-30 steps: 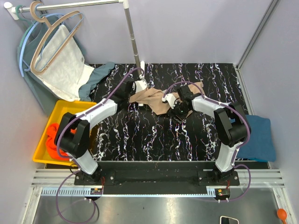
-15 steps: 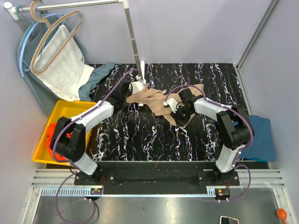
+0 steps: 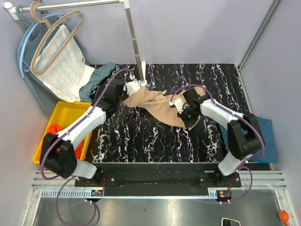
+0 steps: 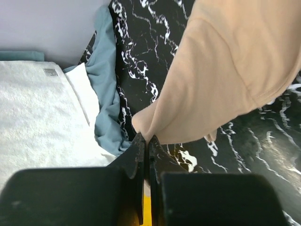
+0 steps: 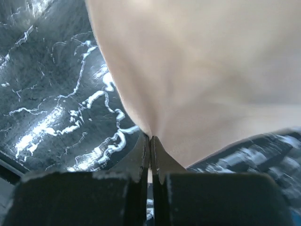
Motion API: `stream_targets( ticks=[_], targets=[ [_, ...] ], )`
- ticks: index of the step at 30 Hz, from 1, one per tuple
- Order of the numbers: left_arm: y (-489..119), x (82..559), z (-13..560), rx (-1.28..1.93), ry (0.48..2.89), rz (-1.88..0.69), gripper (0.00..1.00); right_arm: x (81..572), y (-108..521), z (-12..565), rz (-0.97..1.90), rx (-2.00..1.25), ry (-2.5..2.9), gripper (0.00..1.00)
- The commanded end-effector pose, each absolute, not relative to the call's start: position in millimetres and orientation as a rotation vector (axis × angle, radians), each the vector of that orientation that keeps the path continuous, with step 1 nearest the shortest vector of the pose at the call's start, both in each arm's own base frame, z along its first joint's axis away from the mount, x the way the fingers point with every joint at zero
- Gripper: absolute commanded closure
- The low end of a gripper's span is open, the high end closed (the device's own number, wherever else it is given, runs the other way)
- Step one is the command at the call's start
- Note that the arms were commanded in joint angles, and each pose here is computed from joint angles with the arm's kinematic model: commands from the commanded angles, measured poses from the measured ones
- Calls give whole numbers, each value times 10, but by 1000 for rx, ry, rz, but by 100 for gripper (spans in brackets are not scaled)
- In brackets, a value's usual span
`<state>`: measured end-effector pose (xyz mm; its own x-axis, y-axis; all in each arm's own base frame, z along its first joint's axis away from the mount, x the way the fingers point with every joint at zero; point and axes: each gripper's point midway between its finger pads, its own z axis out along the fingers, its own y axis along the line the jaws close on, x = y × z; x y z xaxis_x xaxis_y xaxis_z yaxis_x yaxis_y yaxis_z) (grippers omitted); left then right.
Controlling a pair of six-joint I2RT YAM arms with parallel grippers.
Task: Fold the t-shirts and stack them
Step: Flatten the tshirt out
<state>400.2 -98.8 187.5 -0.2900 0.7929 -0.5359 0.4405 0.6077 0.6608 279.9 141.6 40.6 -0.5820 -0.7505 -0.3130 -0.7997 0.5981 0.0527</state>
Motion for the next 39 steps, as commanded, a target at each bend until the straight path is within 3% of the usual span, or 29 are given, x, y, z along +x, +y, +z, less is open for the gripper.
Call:
stream_targets(
  ticks=[1,6,15,21,31,39],
  targets=[
    [-1177,3842,2539,860,1863,267,100,3289,1331,1599,33,-1023,2328,100],
    [-1120,3694,2953,818,1815,253,100,3538,1017,2568,-231,-846,2131,100],
    [-824,3391,4184,652,1571,325,100,3681,507,3593,-576,-806,1882,100],
    [-426,3378,4595,455,1533,426,100,3767,37,4029,-640,-681,1839,100],
    [-238,3497,4524,376,1631,494,100,3794,-73,4524,-669,-616,1754,100],
    [-821,3001,3920,848,1682,203,100,3474,260,4264,-410,-783,1836,100]
  ],
)
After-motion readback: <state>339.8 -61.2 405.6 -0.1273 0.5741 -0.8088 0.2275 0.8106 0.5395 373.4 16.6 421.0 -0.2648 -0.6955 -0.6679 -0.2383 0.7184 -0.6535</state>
